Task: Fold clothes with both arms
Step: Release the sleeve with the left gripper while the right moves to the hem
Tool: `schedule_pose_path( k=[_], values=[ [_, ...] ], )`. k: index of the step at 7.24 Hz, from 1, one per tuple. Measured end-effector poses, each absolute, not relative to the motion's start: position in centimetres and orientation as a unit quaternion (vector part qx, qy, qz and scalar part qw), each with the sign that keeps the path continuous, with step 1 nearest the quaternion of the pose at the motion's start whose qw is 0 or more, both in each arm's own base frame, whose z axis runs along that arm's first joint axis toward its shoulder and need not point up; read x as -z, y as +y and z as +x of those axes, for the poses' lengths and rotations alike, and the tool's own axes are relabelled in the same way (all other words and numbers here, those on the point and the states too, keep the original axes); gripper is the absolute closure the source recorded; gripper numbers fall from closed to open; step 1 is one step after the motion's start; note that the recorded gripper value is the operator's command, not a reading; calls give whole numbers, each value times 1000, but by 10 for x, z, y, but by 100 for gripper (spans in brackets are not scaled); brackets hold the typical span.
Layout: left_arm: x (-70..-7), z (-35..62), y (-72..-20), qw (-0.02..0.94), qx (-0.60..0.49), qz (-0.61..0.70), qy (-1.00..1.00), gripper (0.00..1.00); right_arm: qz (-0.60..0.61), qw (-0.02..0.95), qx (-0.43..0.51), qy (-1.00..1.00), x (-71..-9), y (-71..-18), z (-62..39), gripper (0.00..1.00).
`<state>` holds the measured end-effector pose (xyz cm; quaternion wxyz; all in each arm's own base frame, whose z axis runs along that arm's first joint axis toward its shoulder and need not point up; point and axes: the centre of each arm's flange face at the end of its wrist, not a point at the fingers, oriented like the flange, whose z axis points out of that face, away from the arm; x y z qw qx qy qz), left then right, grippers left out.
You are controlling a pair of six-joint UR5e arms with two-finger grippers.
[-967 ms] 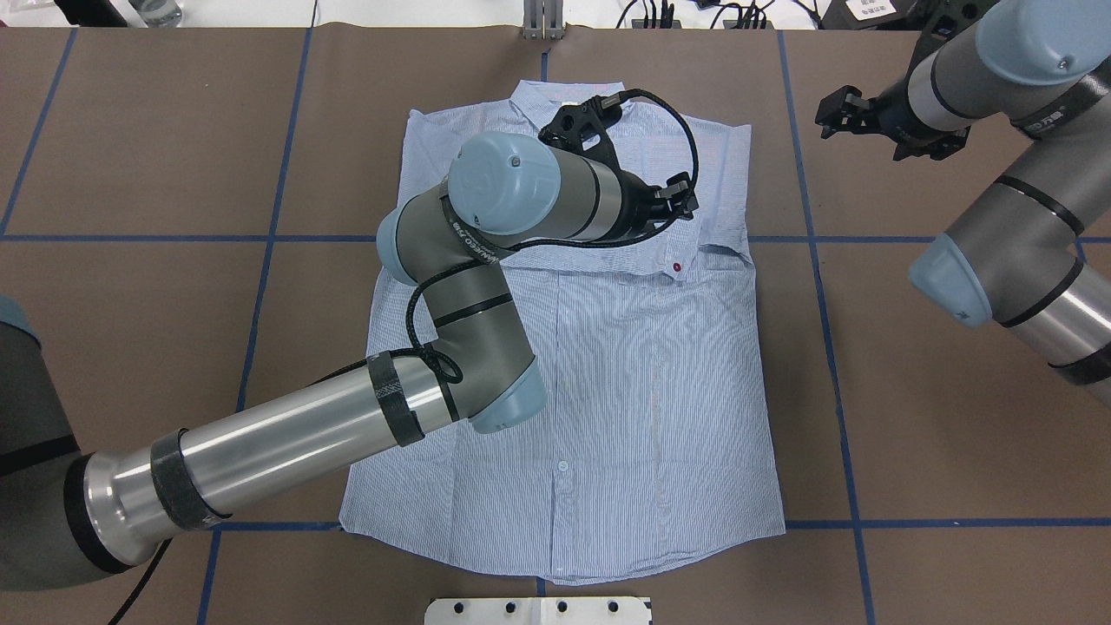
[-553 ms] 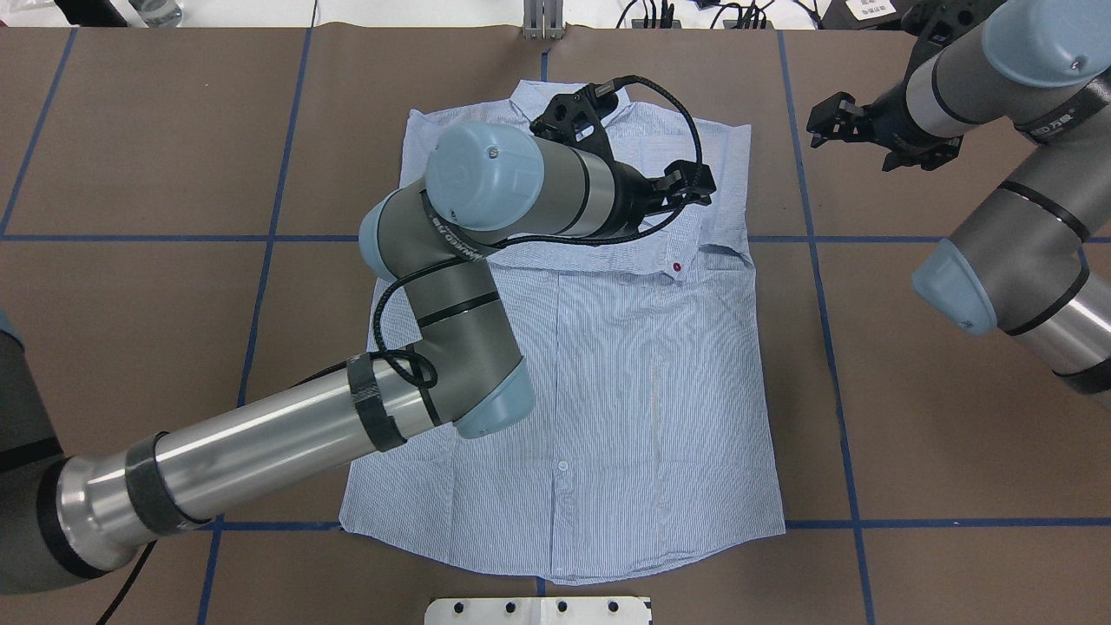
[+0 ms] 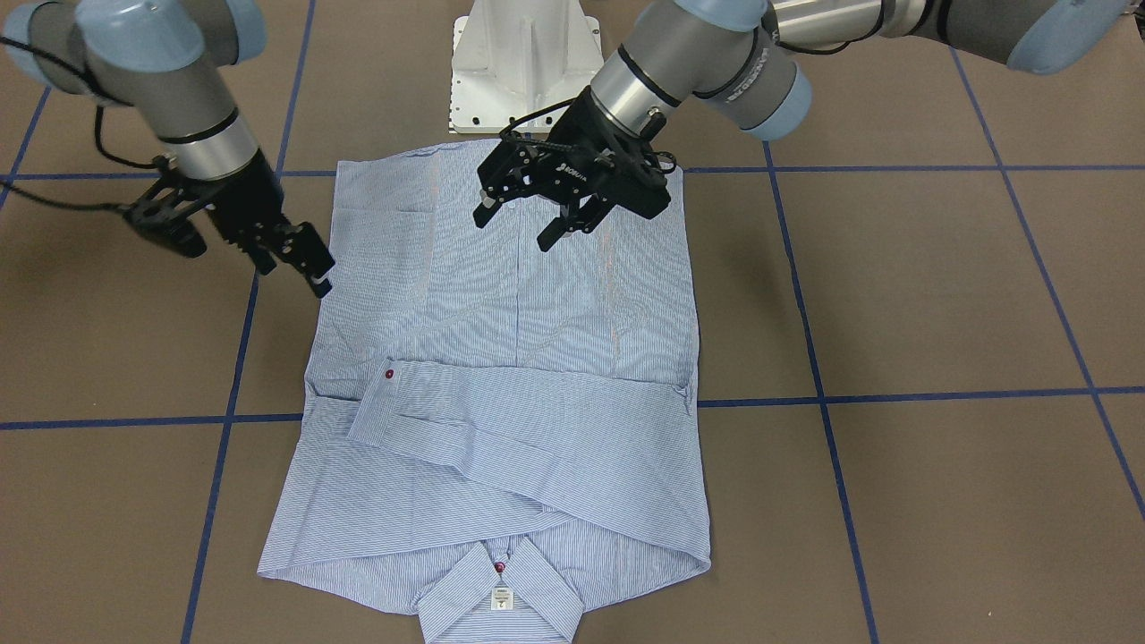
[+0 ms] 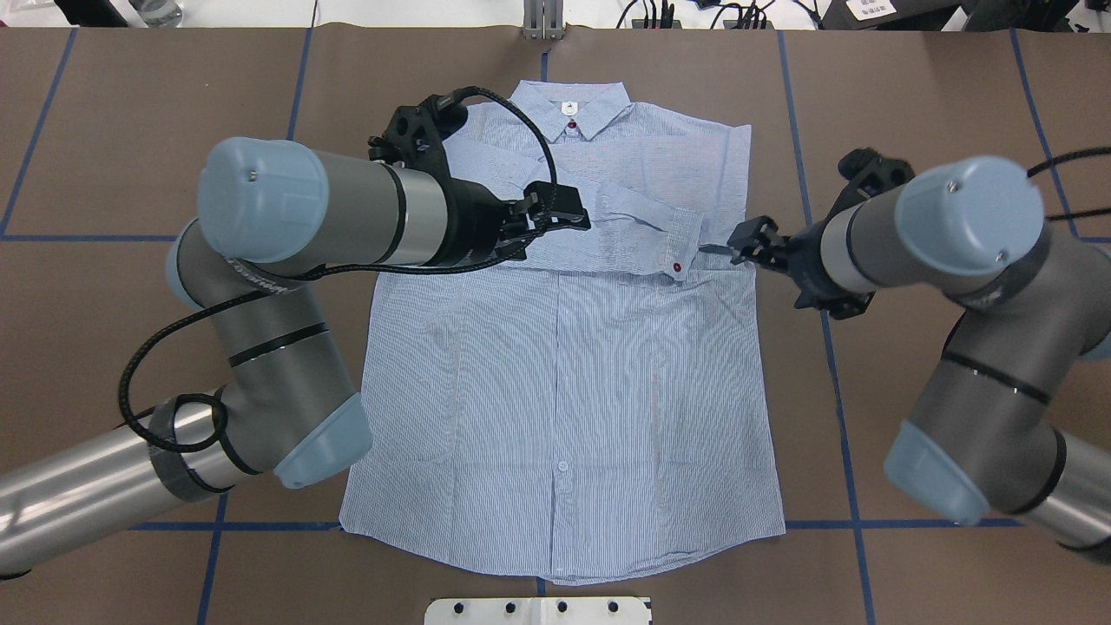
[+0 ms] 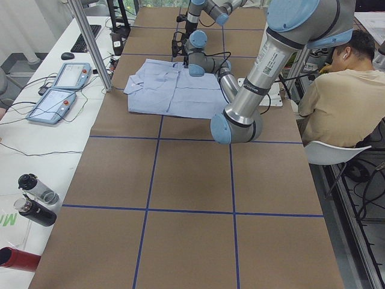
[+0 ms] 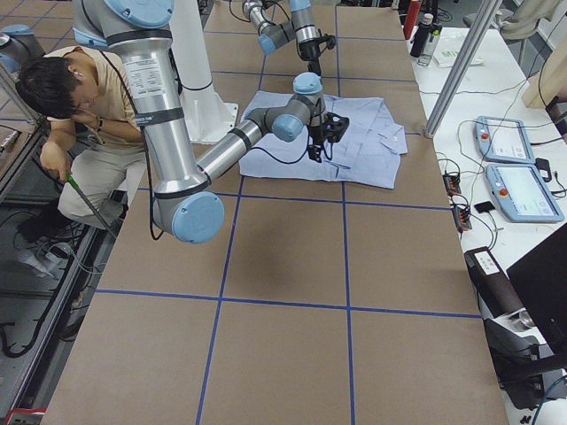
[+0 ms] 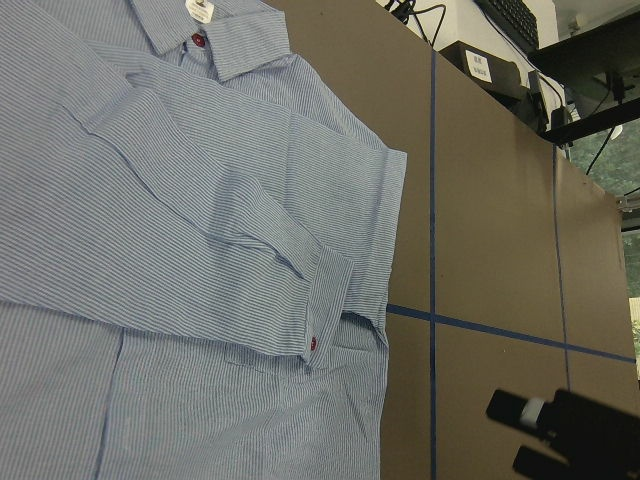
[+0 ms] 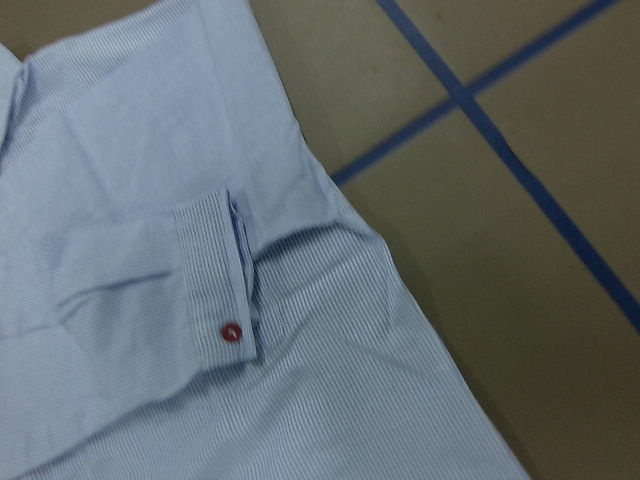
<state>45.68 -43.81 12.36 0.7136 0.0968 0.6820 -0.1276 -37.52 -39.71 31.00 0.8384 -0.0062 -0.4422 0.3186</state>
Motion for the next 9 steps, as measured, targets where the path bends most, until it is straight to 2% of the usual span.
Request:
schedule_pose_path(
  k=[2,4,6,9],
  values=[
    [-140,429,-439,720,125,80,678,9,-57,826,-359,-432,-317,-305,-399,4],
    [-147,402,-434,725,129,75,672,9,-81,825,-384,-408,-338,-239,-407,11],
    [-149,396,-433,727,132,75,669,9,-78,828,-392,-392,-357,-208,-416,15],
    [-149,395,-433,727,133,76,669,9,-77,829,-386,-396,-392,-199,-437,16]
  ],
)
